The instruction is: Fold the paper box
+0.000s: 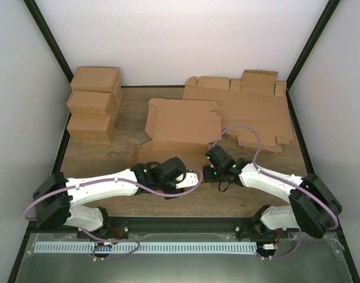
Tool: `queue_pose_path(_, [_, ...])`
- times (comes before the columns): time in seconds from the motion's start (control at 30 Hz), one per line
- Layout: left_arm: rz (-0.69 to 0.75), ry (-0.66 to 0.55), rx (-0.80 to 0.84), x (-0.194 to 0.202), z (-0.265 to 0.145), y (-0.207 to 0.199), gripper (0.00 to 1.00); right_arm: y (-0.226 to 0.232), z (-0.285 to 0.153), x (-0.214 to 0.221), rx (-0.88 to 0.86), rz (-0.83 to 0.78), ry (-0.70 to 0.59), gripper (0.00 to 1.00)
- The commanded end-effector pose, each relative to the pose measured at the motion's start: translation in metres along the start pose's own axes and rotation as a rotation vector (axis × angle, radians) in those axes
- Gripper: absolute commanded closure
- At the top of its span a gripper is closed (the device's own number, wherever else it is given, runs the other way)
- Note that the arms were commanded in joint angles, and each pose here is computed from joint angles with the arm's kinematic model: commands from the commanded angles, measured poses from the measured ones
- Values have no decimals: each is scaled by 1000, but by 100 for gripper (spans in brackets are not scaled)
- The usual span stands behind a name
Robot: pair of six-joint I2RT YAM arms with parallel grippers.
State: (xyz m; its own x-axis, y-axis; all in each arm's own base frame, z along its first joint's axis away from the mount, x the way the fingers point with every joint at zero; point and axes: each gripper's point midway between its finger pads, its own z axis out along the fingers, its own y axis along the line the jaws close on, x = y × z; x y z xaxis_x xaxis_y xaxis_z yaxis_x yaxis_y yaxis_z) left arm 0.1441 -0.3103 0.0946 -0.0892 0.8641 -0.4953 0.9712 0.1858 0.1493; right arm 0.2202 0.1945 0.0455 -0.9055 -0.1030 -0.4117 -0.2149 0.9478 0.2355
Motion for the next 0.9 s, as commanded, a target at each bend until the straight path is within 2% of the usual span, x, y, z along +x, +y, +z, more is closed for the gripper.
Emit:
queue_pose_path(0.0, [-2,-22,-59,-8,-9,17,66,2,-1,-5,-1,-4,-6,53])
queue_pose_path(0.3, [16,10,-1,-4,4,12,65,3,-1,-6,-1,-8,-3,54])
queue_pose_path(0.57, [49,68,17,6,16,10,87,5,-11,-18,4,-10,-30,54])
queue_pose_path(0.77, [72,138,39,18,25,7,96,0,-18,-32,13,1,-57,53])
queue_pose_path(0.87, [68,145,49,19,27,6,96,-4,-21,-43,17,11,-74,54])
